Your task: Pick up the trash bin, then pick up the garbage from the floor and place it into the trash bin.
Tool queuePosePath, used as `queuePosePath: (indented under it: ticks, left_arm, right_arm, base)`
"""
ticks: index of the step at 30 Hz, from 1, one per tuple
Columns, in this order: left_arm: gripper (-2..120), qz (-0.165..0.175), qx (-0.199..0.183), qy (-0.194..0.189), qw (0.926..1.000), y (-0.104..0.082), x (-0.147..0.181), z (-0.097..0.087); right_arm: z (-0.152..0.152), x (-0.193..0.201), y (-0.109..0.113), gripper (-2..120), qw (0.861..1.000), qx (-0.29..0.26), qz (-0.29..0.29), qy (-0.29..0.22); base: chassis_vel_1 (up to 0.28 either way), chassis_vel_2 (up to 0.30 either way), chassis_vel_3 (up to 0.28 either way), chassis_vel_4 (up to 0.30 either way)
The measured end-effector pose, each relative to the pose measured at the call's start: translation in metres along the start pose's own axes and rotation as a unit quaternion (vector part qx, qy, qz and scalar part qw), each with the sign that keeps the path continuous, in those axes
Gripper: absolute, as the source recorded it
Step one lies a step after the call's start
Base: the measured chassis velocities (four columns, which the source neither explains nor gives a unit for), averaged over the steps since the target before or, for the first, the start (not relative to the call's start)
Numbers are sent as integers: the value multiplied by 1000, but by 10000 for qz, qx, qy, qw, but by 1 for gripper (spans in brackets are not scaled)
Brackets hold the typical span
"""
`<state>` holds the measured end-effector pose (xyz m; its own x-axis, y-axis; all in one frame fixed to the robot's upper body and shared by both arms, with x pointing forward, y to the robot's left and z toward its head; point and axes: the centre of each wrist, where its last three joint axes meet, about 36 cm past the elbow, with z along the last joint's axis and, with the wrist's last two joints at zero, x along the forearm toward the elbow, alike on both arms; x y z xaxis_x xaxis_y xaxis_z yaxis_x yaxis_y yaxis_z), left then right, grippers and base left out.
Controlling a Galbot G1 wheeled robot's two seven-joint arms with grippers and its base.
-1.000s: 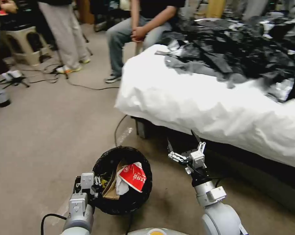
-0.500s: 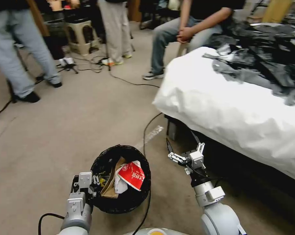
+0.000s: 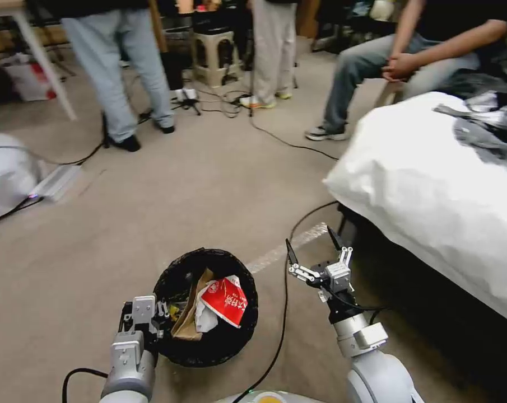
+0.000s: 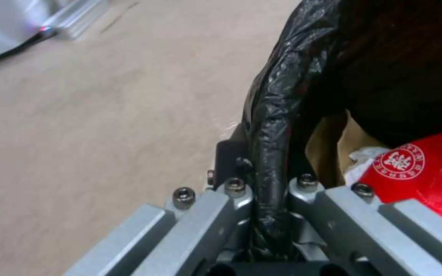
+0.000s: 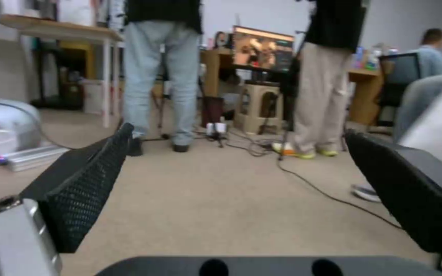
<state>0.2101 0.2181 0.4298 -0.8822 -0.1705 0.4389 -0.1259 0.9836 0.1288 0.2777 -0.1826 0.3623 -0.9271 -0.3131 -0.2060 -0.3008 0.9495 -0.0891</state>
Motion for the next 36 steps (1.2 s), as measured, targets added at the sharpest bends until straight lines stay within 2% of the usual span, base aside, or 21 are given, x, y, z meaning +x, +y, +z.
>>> queuePosePath:
  ticks: [22, 36]
  left_arm:
    - [0, -11, 15, -54, 10000, 0, -4, 2]
    - [0, -50, 109, -55, 9999, 3, -10, -1]
  right_arm:
    - [-2, -1, -2, 100, 10000, 43, -31, -23]
    - [-2, -2, -6, 100, 10000, 78, -21, -31]
  base:
    - [119, 123, 120, 123]
    - [18, 14, 16, 10]
